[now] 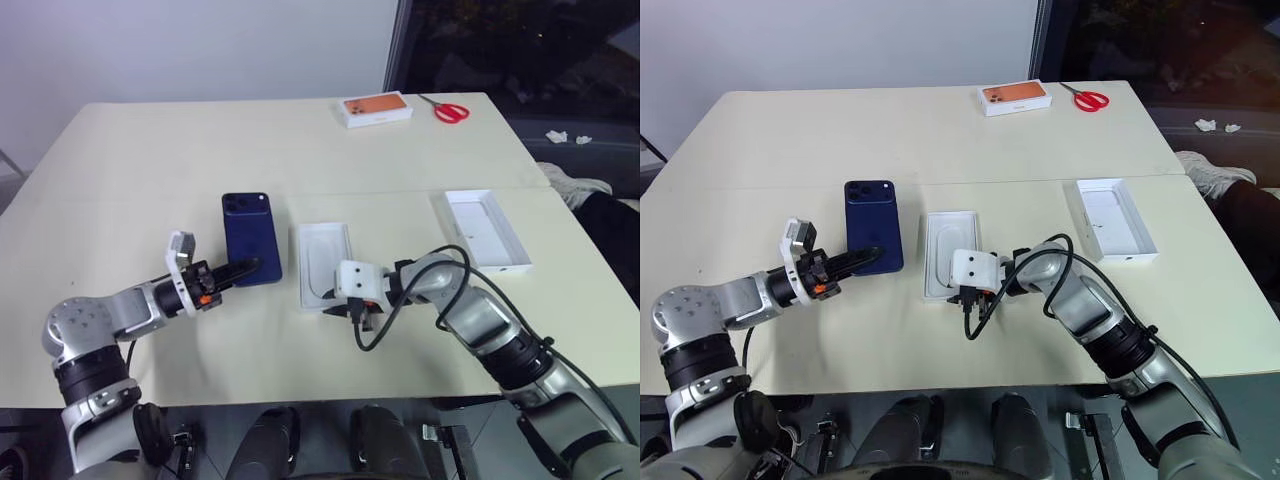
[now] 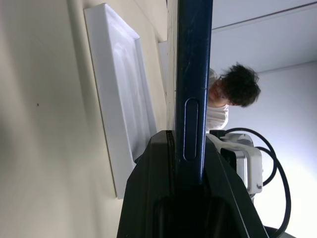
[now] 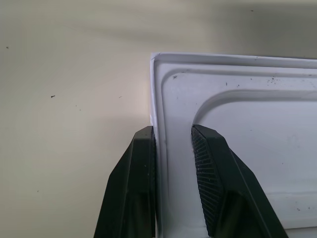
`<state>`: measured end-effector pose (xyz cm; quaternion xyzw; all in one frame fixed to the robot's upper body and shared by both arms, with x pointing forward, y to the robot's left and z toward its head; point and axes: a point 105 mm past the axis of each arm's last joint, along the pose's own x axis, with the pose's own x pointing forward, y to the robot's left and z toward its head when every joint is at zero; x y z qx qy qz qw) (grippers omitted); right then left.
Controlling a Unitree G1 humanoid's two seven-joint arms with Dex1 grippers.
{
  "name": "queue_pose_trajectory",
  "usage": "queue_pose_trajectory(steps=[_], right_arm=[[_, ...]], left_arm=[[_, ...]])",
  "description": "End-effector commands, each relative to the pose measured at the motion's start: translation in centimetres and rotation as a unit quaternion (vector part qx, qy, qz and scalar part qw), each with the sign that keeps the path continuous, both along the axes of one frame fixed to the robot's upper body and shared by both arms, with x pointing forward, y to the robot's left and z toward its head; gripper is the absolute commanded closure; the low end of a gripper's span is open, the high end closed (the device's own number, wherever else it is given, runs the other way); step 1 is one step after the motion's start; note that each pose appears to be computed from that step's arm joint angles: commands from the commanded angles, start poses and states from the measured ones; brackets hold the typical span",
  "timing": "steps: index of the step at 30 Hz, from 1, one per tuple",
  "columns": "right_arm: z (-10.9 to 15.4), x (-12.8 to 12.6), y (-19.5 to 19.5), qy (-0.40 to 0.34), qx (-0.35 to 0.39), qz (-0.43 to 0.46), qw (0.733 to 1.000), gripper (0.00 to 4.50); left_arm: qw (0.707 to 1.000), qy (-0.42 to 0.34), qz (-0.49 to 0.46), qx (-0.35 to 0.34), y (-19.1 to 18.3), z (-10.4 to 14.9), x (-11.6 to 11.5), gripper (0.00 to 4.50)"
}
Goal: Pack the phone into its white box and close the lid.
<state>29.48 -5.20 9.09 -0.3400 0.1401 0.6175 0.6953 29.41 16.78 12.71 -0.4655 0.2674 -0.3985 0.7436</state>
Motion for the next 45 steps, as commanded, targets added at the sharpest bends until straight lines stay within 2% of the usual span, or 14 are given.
queue_pose_trajectory(steps=[1,5,8,11,13,14,19,28,32,35,36,38,43,45], right_arm=[[-1.0,-0.5,1.0,0.015,0.001,0.010,1.000,3.89],[-0.7,-1.0,3.0,0.017,0.034,0.027,0.999,3.89],[-1.2,-0.3,3.3,0.003,0.022,0.016,1.000,3.89],[-0.6,-0.3,3.9,0.009,0.038,0.015,0.999,3.89],[-0.6,-0.1,3.9,0.011,0.040,0.009,0.999,2.86],[-0.6,-0.1,3.8,0.010,0.038,0.009,0.999,2.60],[0.2,-0.1,3.2,0.011,0.049,0.007,0.999,0.15],[5.7,0.0,-0.9,0.038,0.103,-0.011,0.994,0.15],[5.8,1.6,-3.9,0.022,0.083,-0.060,0.994,0.15],[5.4,2.4,-4.6,0.008,0.074,-0.081,0.994,0.15],[5.4,2.4,-4.5,0.006,0.074,-0.080,0.994,0.11],[5.5,2.4,-4.1,0.003,0.080,-0.078,0.994,0.11],[5.5,2.5,-3.5,0.001,0.087,-0.076,0.993,0.11],[5.5,2.6,-3.4,-0.001,0.089,-0.077,0.993,0.11]], left_arm=[[0.998,-0.048,-0.019,-0.020,-0.5,2.4,-0.3,4.50],[0.998,-0.046,-0.023,-0.022,-1.0,2.2,-0.5,4.50],[0.998,-0.044,-0.025,-0.022,-1.3,2.1,-0.5,4.50],[0.999,-0.040,-0.026,-0.023,-1.4,2.0,-0.6,4.50],[0.999,-0.039,-0.028,-0.023,-1.5,1.9,-0.7,4.50],[0.999,-0.038,-0.029,-0.021,-1.5,1.8,-0.7,4.50],[0.999,-0.025,-0.029,-0.016,-1.5,1.1,-0.8,4.50],[0.999,-0.014,-0.047,-0.009,-2.9,0.6,-0.1,4.50],[0.999,0.002,-0.047,0.000,-3.7,-0.3,0.7,4.50],[0.998,0.020,-0.055,0.009,-4.9,-1.5,1.0,4.50],[0.998,0.023,-0.057,0.010,-5.2,-1.8,1.1,3.52],[0.998,0.021,-0.063,0.007,-5.5,-1.7,1.1,2.81],[0.997,0.013,-0.075,0.016,-6.0,-1.5,1.3,0.23],[0.996,0.010,-0.083,0.015,-6.1,-1.1,1.2,0.06]])
